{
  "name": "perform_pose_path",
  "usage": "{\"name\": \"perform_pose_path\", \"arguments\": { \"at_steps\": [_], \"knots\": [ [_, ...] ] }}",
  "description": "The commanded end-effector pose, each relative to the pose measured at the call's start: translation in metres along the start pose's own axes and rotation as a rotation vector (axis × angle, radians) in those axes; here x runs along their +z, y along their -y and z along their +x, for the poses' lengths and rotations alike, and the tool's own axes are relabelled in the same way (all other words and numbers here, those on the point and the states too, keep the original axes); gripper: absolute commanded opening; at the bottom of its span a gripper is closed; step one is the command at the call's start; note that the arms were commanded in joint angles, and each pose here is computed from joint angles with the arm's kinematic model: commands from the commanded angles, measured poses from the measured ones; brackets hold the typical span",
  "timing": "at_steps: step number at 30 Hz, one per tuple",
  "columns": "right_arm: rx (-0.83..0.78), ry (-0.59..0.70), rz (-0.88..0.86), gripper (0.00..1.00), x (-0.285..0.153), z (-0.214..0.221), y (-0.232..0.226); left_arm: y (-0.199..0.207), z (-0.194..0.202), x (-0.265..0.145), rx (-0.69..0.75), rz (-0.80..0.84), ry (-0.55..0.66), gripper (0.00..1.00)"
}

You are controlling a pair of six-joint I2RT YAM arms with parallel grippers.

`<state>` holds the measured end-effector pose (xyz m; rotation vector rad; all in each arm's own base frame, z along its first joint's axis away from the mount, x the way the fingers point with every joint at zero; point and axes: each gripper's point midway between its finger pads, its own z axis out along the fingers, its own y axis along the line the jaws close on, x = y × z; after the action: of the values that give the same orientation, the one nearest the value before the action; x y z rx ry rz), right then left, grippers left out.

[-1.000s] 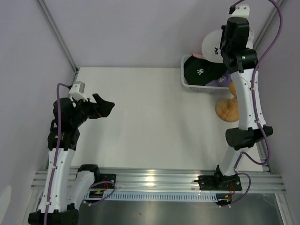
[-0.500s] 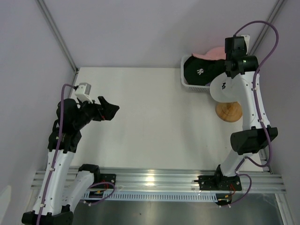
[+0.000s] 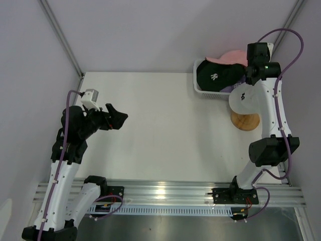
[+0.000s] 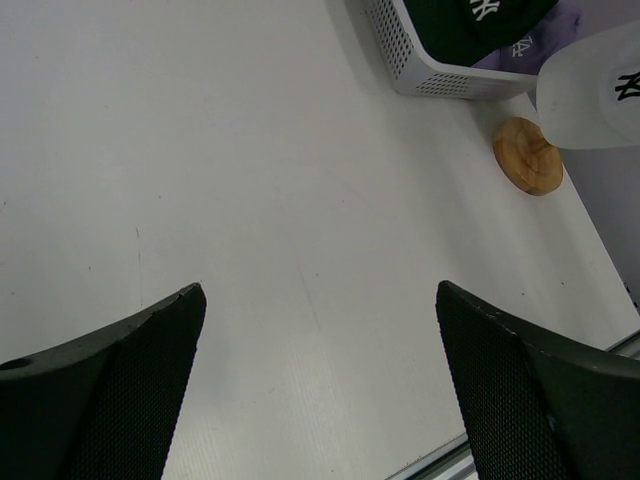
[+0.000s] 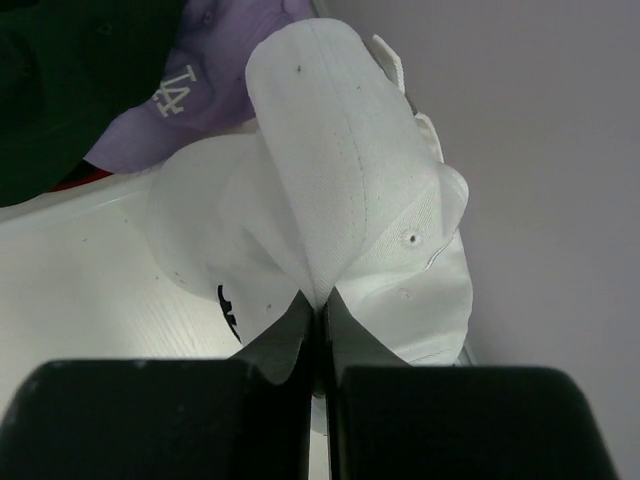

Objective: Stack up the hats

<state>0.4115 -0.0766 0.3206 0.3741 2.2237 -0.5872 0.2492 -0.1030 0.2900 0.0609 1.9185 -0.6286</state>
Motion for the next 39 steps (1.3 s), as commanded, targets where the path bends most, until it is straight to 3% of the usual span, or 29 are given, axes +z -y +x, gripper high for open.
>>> {"name": "perform_pose_path", "arguments": {
  "at_steps": [1, 7, 13, 15, 16, 19, 20, 23, 32, 39],
  "knots": [
    [0.055, 0.122, -0.089, 0.00, -0.033, -0.030, 0.001, 0.009, -0.020, -0.008, 0.043, 0.015, 0.056, 0.99],
    [-0.083, 0.368, -0.278, 0.00, -0.092, -0.081, -0.049, 0.010, -0.019, -0.006, 0.041, 0.022, 0.051, 1.00],
    [-0.116, 0.589, -0.262, 0.03, -0.115, -0.142, -0.075, 0.008, -0.018, -0.005, 0.038, 0.014, 0.048, 0.99],
    [-0.129, 0.552, -0.179, 0.03, -0.093, -0.144, -0.081, 0.006, -0.019, -0.005, 0.038, 0.008, 0.052, 1.00],
    [-0.083, 0.588, -0.151, 0.02, -0.105, -0.161, -0.069, 0.005, -0.019, -0.005, 0.037, 0.005, 0.051, 0.99],
    [-0.110, 0.486, 0.001, 0.03, -0.090, -0.143, -0.066, 0.003, -0.019, -0.004, 0.034, -0.005, 0.052, 1.00],
    [-0.100, 0.455, 0.132, 0.03, -0.093, -0.134, -0.051, 0.003, -0.020, -0.004, 0.034, -0.007, 0.053, 1.00],
    [-0.125, 0.368, 0.252, 0.01, -0.093, -0.104, -0.029, 0.005, -0.018, -0.004, 0.033, 0.006, 0.045, 0.99],
    [-0.021, 0.215, 0.070, 0.00, -0.064, -0.055, 0.010, 0.008, -0.016, -0.003, 0.033, 0.024, 0.036, 0.99],
    [-0.056, 0.080, 0.079, 0.00, -0.005, -0.007, 0.014, 0.008, -0.016, -0.003, 0.033, 0.026, 0.037, 0.99]
  ]
}}
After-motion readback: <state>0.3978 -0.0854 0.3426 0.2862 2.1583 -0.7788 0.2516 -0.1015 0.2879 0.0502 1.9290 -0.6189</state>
